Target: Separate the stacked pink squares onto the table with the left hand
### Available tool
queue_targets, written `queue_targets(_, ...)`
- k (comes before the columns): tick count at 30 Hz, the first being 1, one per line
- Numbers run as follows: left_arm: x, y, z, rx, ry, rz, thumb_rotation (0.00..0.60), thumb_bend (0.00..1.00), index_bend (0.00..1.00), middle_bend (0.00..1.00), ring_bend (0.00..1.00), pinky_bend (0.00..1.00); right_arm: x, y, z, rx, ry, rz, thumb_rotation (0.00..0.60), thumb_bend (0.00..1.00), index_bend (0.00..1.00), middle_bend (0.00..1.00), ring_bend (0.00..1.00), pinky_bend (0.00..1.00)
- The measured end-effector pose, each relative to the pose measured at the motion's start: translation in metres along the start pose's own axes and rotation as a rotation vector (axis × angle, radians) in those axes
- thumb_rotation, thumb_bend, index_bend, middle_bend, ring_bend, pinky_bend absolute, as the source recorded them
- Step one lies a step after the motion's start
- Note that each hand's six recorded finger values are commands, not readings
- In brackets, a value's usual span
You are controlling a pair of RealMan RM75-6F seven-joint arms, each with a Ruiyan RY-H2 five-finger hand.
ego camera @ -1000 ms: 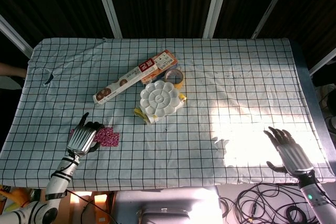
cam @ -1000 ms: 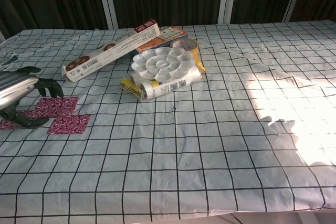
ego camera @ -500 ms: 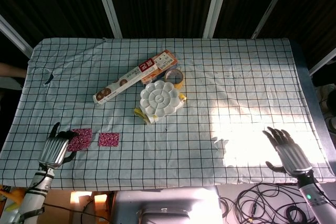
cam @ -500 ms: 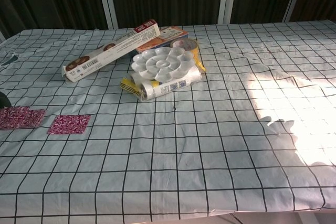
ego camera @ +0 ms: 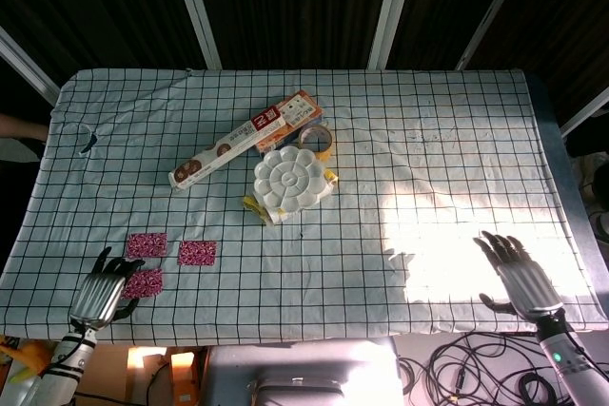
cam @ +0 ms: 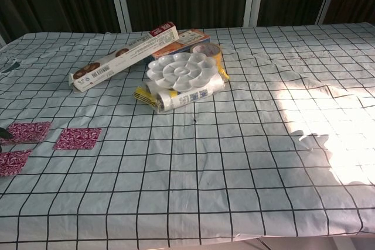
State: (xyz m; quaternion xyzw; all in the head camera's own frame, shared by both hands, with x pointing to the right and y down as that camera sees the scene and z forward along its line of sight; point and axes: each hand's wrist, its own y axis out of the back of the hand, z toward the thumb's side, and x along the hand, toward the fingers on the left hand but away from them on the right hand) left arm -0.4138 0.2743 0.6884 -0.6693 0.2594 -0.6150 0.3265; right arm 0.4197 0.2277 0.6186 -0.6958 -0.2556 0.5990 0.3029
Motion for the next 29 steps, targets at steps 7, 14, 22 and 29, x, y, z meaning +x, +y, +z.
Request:
queue_targets(7,-0.006,0.001,0.001,-0.02,0.005,-0.041,0.6,0.28,0.0,0.05,0.0,0.0,0.002,0.002,-0.002,-0.003,-0.002,-0.009,0.6,0.19,0.0,0.0,0.0,0.0)
queue_targets(14,-0.027,0.036,-0.003,-0.035,0.017,0.079,0.6,0.28,0.0,0.04,0.0,0.0,0.008,0.009,-0.003,-0.013,-0.009,-0.045,0.6,0.19,0.0,0.0,0.0,0.0)
queue_targets(22,-0.075,0.089,-0.016,-0.171,0.013,0.309,0.6,0.3,0.0,0.0,0.0,0.0,0.04,0.036,-0.002,-0.022,-0.037,-0.215,0.6,0.19,0.0,0.0,0.0,0.0)
queue_targets(29,-0.088,0.089,-0.024,-0.192,-0.008,0.27,0.6,0.3,0.0,0.0,0.0,0.0,0.059,0.03,0.008,-0.011,-0.038,-0.268,0.6,0.19,0.0,0.0,0.0,0.0)
